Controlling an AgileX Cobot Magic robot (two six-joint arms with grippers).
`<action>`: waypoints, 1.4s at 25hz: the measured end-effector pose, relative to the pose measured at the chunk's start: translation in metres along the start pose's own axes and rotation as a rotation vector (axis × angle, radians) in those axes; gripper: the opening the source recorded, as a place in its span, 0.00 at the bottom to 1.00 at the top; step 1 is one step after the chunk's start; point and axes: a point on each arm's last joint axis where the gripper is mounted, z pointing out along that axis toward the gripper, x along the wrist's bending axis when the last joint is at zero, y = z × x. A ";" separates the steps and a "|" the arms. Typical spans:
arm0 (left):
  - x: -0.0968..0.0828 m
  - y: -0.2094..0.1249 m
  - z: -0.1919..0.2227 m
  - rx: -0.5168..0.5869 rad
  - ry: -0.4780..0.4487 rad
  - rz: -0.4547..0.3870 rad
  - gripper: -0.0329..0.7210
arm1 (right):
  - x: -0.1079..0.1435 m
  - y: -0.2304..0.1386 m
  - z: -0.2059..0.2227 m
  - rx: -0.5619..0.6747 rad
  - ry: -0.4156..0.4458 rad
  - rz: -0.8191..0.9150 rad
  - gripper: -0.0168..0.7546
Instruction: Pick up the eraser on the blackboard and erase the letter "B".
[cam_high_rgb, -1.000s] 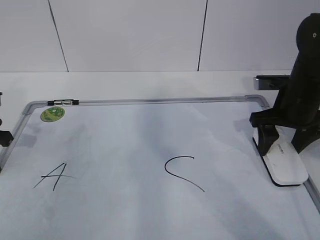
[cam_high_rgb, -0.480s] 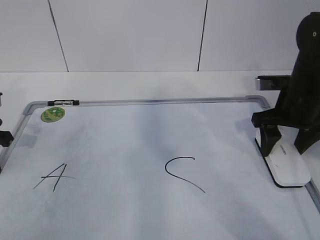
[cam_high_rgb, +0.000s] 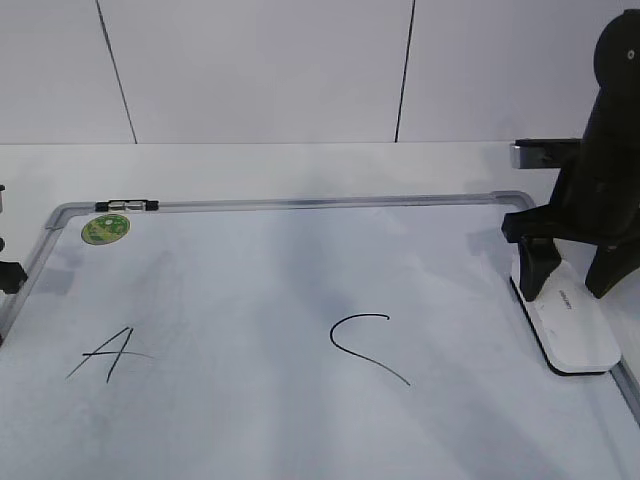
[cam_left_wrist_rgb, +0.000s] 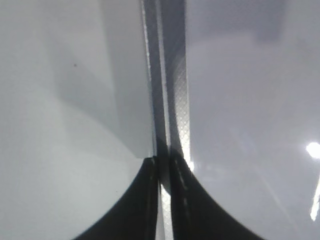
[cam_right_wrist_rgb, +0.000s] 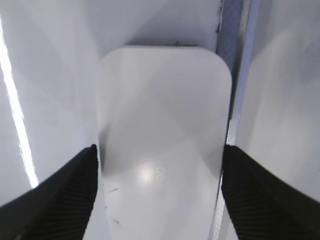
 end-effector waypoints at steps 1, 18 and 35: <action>0.000 0.000 0.000 0.000 0.000 0.000 0.07 | 0.000 0.000 0.000 0.000 0.000 -0.001 0.76; 0.000 0.000 0.000 0.000 0.000 0.000 0.07 | 0.001 0.019 -0.038 -0.115 -0.017 -0.009 0.79; 0.000 0.000 0.000 0.000 0.000 0.021 0.19 | 0.002 -0.007 -0.095 -0.262 0.015 -0.006 0.79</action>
